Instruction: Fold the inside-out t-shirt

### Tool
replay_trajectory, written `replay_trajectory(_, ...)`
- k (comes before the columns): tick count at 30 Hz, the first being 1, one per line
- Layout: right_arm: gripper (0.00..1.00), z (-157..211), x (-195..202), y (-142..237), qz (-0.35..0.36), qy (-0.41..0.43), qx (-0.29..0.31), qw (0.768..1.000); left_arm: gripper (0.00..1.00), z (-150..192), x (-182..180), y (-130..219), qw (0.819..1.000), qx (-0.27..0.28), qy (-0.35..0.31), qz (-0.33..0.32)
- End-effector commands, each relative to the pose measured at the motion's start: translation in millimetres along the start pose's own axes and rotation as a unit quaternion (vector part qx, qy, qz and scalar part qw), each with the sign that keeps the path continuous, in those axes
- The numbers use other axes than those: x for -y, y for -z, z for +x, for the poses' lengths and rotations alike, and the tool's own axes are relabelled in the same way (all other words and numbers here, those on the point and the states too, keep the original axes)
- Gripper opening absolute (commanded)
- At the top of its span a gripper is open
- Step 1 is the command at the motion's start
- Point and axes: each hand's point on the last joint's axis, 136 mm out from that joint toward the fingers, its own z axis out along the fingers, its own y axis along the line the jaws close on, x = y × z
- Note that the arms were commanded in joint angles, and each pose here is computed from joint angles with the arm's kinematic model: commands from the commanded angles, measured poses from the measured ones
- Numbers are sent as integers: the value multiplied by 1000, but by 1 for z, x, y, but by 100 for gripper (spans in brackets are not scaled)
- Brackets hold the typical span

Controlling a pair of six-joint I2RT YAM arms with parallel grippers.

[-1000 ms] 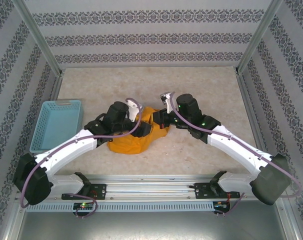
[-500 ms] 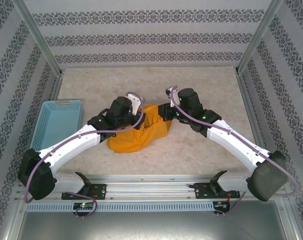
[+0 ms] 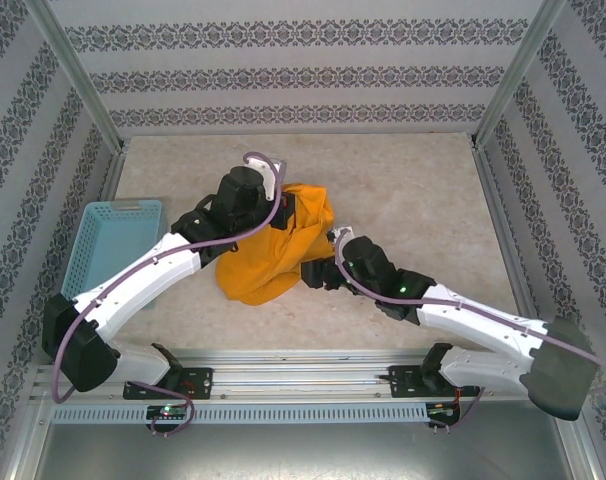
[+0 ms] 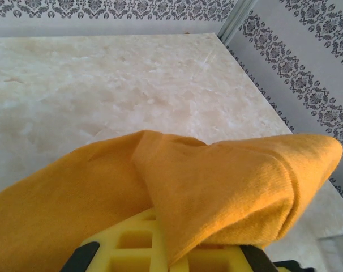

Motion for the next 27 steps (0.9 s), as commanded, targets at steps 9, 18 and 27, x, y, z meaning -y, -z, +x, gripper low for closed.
replay_trajectory(9, 60, -43, -28, -49, -33, -51, 58, 996, 0, -21, 4, 16, 999, 16, 36, 3)
replay_trajectory(18, 0, -65, 45, 11, 124, 36, 93, 987, 0, -40, -67, 66, 987, 56, 135, -68)
replay_trajectory(27, 0, -85, 53, 39, 35, 35, 41, 998, 0, -23, -51, 70, 983, 63, 170, 15)
